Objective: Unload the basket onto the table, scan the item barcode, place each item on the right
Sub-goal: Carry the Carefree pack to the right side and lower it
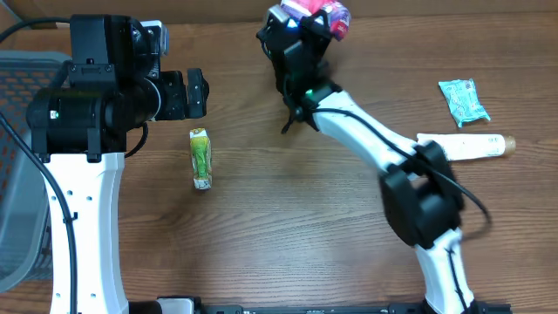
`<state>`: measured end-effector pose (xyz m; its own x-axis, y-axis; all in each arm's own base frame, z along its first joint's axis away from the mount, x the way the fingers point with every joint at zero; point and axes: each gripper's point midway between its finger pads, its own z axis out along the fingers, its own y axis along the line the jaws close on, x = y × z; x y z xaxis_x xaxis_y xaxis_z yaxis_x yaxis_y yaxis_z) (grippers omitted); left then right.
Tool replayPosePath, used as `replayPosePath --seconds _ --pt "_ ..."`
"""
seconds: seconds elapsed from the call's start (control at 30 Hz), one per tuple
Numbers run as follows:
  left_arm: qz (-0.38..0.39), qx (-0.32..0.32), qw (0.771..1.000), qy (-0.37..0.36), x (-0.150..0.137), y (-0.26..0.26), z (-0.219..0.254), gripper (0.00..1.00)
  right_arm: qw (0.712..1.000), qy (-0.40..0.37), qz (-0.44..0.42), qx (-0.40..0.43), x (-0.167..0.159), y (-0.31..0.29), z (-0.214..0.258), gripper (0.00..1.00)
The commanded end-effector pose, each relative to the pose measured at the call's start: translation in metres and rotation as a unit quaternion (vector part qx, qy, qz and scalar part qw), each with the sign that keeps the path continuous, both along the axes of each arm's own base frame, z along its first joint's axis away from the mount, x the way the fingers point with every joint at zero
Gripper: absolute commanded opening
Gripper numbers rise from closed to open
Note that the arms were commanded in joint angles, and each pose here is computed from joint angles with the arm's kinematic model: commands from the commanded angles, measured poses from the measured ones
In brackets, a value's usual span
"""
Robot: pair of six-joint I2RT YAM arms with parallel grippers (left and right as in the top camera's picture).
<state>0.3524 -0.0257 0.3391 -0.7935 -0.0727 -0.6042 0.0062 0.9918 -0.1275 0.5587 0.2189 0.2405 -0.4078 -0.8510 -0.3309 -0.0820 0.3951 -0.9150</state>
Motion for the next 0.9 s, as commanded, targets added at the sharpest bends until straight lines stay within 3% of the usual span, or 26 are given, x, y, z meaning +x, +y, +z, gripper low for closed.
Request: replayPosePath --seconds 0.0,0.1,0.2,0.3,0.43,0.63,0.87 --pt "-0.004 0.002 1.000 -0.002 0.002 -0.001 0.001 1.00 0.973 -0.050 0.013 0.226 -0.035 -0.003 0.078 0.04" --pt "-0.004 0.003 1.000 -0.002 0.002 -0.001 0.001 1.00 0.934 0.036 0.052 0.350 -0.060 -0.001 0.075 0.04" --pt "-0.004 0.002 1.000 -0.002 0.002 -0.001 0.001 1.00 0.874 0.102 0.035 0.475 -0.074 -0.023 0.071 0.04" --pt "-0.004 0.002 1.000 -0.002 0.002 -0.001 0.001 0.99 0.808 0.162 -0.006 0.566 -0.078 -0.056 0.054 0.04" --pt "-0.004 0.003 1.000 -0.002 0.002 -0.001 0.001 0.99 0.729 0.193 -0.125 0.645 -0.077 -0.128 0.016 0.04" --pt "-0.004 0.002 1.000 -0.002 0.002 -0.001 0.001 0.99 0.697 0.190 -0.257 0.642 -0.077 -0.220 -0.062 0.04" --pt "-0.004 0.002 1.000 -0.002 0.002 -0.001 0.001 1.00 0.669 0.213 -0.334 0.628 -0.088 -0.274 -0.132 0.04"
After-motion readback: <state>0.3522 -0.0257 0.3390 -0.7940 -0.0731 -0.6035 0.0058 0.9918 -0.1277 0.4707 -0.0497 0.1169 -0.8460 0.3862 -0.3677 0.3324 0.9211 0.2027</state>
